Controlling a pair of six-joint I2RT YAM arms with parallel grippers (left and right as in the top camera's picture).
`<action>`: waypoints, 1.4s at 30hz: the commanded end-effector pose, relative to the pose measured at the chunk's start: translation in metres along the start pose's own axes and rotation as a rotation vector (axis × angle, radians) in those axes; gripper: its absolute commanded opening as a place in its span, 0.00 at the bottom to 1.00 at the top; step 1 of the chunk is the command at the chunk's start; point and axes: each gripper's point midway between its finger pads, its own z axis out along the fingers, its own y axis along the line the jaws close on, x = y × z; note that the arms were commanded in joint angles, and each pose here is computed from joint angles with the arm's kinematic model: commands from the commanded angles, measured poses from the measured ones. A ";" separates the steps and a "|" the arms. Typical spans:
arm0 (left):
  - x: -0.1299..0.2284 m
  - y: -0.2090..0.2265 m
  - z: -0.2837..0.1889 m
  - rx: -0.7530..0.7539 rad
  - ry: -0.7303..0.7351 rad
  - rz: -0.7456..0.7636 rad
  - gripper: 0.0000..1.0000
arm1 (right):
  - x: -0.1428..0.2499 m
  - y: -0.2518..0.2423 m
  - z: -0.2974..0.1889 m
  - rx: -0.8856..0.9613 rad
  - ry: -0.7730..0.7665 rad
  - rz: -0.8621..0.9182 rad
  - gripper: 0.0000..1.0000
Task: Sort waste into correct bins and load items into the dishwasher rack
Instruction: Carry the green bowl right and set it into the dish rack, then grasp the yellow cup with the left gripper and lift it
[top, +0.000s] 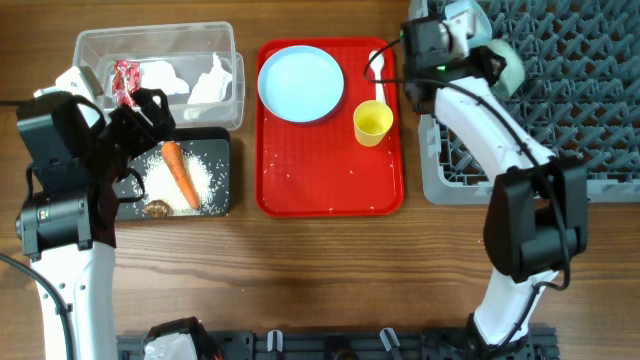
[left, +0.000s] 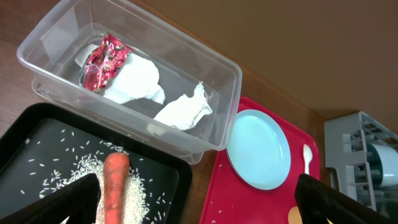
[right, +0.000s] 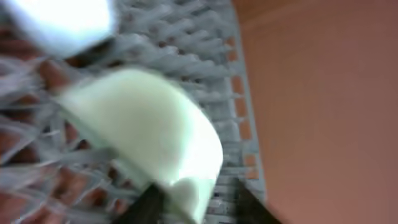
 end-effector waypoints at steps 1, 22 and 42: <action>-0.004 -0.001 -0.002 0.005 -0.011 -0.010 1.00 | -0.005 0.040 -0.026 -0.099 -0.049 0.008 1.00; -0.004 -0.001 -0.002 0.005 -0.011 -0.010 1.00 | -0.014 0.105 -0.184 -1.200 -0.054 0.261 0.81; 0.001 -0.017 -0.001 0.097 0.024 -0.008 1.00 | -0.024 0.076 -0.146 -1.419 -0.039 0.384 0.81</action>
